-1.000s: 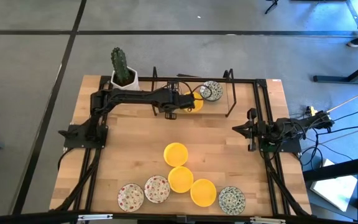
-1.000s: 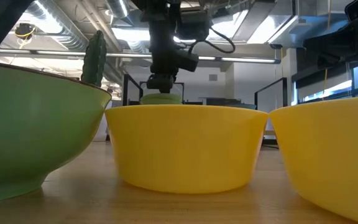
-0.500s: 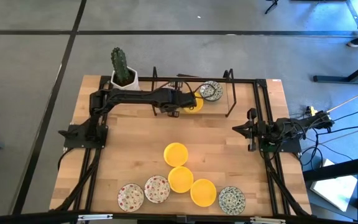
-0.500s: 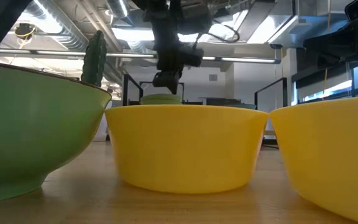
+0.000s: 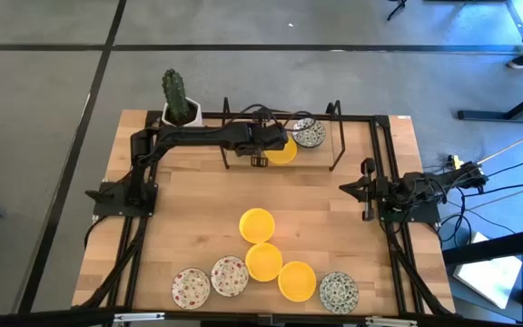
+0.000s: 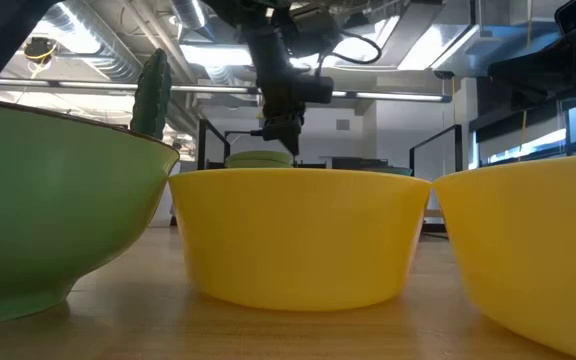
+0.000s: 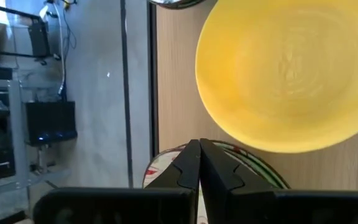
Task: Pick & Place Mini bowls
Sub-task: Stack the white red patterned bowl on top of the white red patterned bowl on the shelf, then stack the yellow bowl on the top of the yellow bowl on the shelf
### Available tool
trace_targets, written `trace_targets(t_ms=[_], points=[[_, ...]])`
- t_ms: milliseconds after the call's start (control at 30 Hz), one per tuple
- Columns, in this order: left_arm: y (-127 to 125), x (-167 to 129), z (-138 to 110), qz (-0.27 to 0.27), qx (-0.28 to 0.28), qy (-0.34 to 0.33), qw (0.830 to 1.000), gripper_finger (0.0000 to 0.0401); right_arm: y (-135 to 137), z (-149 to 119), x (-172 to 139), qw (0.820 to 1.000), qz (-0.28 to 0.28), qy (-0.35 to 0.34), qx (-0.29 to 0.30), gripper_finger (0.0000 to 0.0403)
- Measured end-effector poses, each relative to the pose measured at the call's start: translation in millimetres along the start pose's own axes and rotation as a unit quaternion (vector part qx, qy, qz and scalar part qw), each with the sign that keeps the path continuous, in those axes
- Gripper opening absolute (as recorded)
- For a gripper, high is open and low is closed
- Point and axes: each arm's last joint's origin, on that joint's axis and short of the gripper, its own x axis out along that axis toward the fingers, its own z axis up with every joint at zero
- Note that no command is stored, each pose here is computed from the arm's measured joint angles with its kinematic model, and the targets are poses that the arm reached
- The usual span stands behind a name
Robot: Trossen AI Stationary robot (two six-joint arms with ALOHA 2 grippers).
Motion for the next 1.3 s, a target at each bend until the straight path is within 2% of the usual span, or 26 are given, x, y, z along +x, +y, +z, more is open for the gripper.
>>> trace_targets(t_ms=[300,600,933,1067,1200,1300], points=[[0.4,1.9,-0.9,-0.023,-0.012,-0.007,1.000,0.0001,0.0,0.0,0.0,1.000,0.000,0.000,0.000,0.0014],[-1.0,0.1,0.0,-0.004,-0.005,0.000,1.000,0.0001,0.0,0.0,0.0,1.000,0.000,0.000,0.000,0.0014],[-3.1,3.8,-4.1,-0.028,-0.026,0.005,0.999,0.0002,0.0,0.0,0.0,1.000,0.000,0.000,0.001,0.0014],[-2.9,4.4,-4.6,-0.013,-0.015,0.013,1.000,0.0001,0.0,0.0,0.0,1.000,0.000,0.000,0.000,0.0014],[0.2,-8.6,3.3,0.005,-0.004,-0.004,1.000,0.0002,0.0,0.0,0.0,1.000,0.000,0.000,0.000,0.0014],[7.5,-36.6,9.4,0.024,-0.006,-0.040,0.999,0.0002,0.0,0.0,0.0,1.000,0.000,0.000,0.000,0.0014]])
